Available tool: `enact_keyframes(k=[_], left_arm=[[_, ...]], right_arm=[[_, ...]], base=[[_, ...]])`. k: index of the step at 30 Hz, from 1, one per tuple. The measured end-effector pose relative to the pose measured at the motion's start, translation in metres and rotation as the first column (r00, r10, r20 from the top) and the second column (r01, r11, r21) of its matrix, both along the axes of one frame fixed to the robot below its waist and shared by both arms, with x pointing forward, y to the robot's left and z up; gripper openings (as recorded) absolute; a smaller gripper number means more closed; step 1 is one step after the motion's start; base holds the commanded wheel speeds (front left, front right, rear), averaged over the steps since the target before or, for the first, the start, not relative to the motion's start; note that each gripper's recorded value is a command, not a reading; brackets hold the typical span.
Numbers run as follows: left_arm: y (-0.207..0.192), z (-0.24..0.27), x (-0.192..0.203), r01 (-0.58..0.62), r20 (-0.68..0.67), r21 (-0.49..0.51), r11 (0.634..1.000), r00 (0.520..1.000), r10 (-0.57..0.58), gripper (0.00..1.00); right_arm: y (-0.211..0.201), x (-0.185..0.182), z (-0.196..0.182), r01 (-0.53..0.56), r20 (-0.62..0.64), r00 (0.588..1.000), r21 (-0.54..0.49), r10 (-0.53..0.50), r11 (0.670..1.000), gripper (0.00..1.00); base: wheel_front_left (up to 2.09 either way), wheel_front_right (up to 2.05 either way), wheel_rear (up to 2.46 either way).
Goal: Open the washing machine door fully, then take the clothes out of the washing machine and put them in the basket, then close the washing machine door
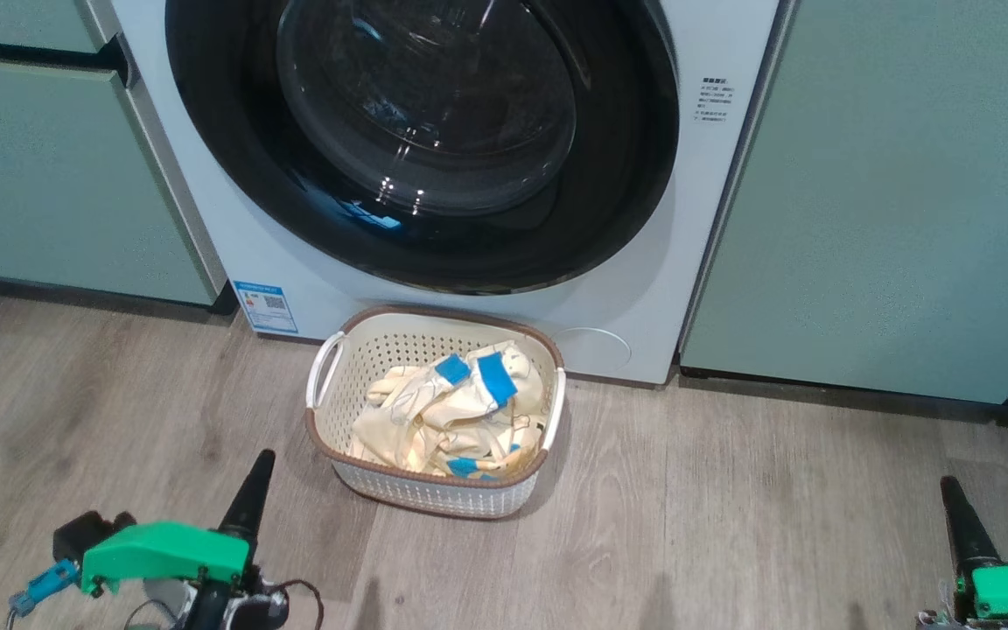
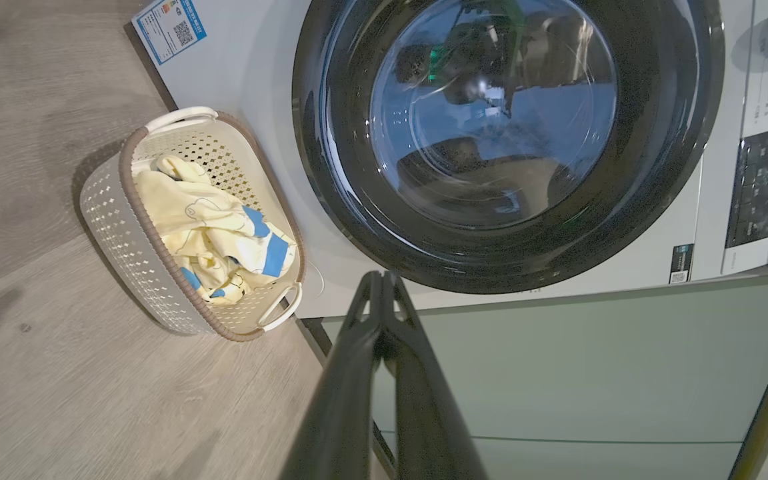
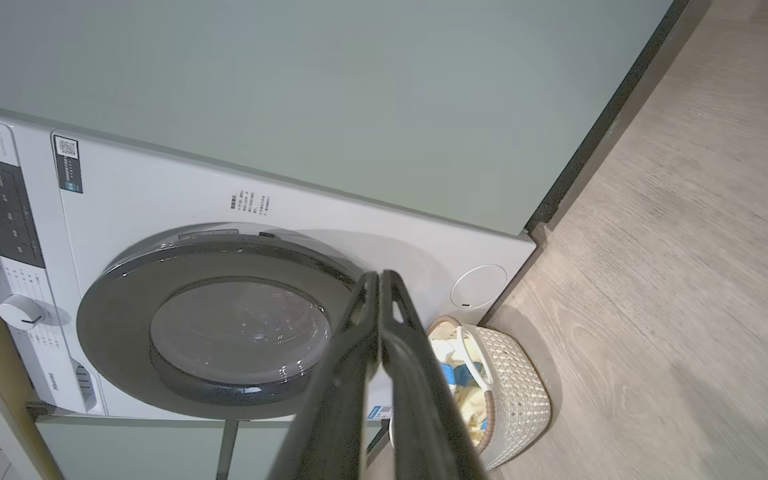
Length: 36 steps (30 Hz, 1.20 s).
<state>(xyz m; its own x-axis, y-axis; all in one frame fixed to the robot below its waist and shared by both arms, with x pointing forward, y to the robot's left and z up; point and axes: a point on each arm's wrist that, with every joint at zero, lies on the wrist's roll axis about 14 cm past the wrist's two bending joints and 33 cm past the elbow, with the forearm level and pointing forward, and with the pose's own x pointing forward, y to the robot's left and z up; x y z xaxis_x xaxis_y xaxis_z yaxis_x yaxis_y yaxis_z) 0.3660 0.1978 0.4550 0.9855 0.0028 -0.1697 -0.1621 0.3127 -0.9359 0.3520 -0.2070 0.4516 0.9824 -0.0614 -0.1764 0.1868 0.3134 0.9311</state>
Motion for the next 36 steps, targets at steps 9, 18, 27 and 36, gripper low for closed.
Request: enact_keyframes(k=[9,18,27,36], left_arm=[[-0.002,0.004,0.001,-0.006,0.013,-0.087,0.996,1.0,0.007,0.0],[-0.005,0.009,0.003,-0.009,0.029,-0.174,0.985,0.999,0.015,0.0],[-0.009,0.014,0.005,-0.003,0.048,-0.266,0.964,0.999,0.017,0.0],[-0.008,0.019,0.007,-0.006,0.063,-0.314,0.95,0.998,0.027,0.0]], right_arm=[[0.002,0.007,0.008,-0.002,0.029,1.0,0.091,-0.001,0.996,0.0],[0.001,0.009,0.009,0.005,0.038,0.999,0.185,-0.012,0.983,0.0],[0.001,0.015,0.016,0.006,0.063,0.998,0.274,-0.024,0.962,0.0],[0.002,0.02,0.022,-0.006,0.086,0.996,0.325,-0.024,0.946,0.0]], base=[[0.0,0.0,0.0],[0.0,0.0,0.0],[0.0,0.0,0.0],[0.0,0.0,0.0]])
